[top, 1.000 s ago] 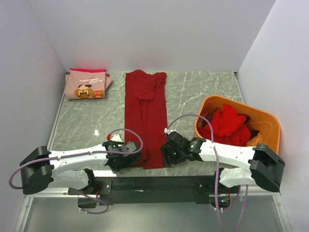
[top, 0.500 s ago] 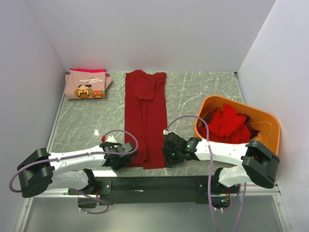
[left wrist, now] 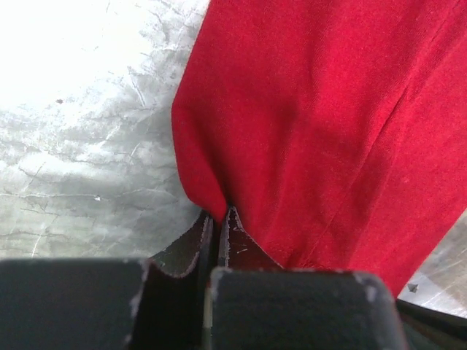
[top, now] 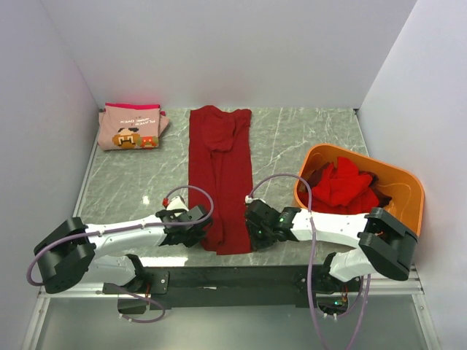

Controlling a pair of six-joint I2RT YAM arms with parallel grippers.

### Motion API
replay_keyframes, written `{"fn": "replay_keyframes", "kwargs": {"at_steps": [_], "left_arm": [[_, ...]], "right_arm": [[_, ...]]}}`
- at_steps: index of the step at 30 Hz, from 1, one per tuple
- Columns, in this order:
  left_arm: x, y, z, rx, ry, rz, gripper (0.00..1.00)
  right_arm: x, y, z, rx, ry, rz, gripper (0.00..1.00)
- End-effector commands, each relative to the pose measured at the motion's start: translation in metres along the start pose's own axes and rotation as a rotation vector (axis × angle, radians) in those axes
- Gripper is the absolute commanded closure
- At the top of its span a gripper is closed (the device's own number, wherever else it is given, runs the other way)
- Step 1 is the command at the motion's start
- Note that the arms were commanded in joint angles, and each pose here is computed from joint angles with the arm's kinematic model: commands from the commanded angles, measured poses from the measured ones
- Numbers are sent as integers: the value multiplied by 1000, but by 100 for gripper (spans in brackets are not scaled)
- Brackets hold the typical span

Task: Fold and stack the t-shirts
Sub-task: Fold the tshirt

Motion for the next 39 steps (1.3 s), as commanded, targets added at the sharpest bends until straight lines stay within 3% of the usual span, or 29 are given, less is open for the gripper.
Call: {"fn": "replay_keyframes", "kwargs": {"at_steps": [1,2,4,14,20,28,39], "left_arm": [[12,13,54,70,-231,68,99],[10,14,56,68,-237,78,99],[5,16,62,61,-239,105,99],[-29,18,78,21,-193,152,99],[-41,12,56,17,-59,148,99],[-53,-20,7,-36,85,10,99],[-53,-106,-46,-101,157,-211,99]], "right_arm": [[4,-2,-2,12,24,-16,82],[5,-1,-3,15,28,-12,93],[6,2,-6,15,33,-4,100],[-12,33,-1,40,-139,101,100],[-29,13,5,24,-118,-4,100],[-49,-45,28,46,-163,-189,100],[-75,-132,20,73,-1,-439,100]]}}
Point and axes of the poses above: each gripper's point midway between its finger pads, its own x axis out along the fingers, its own z axis along the line the jaws close on, y = z × x, the point moved 7 cm from there along -x, back along the fingers, and after that the axes turned 3 degrees about x, right-handed, at the moved point
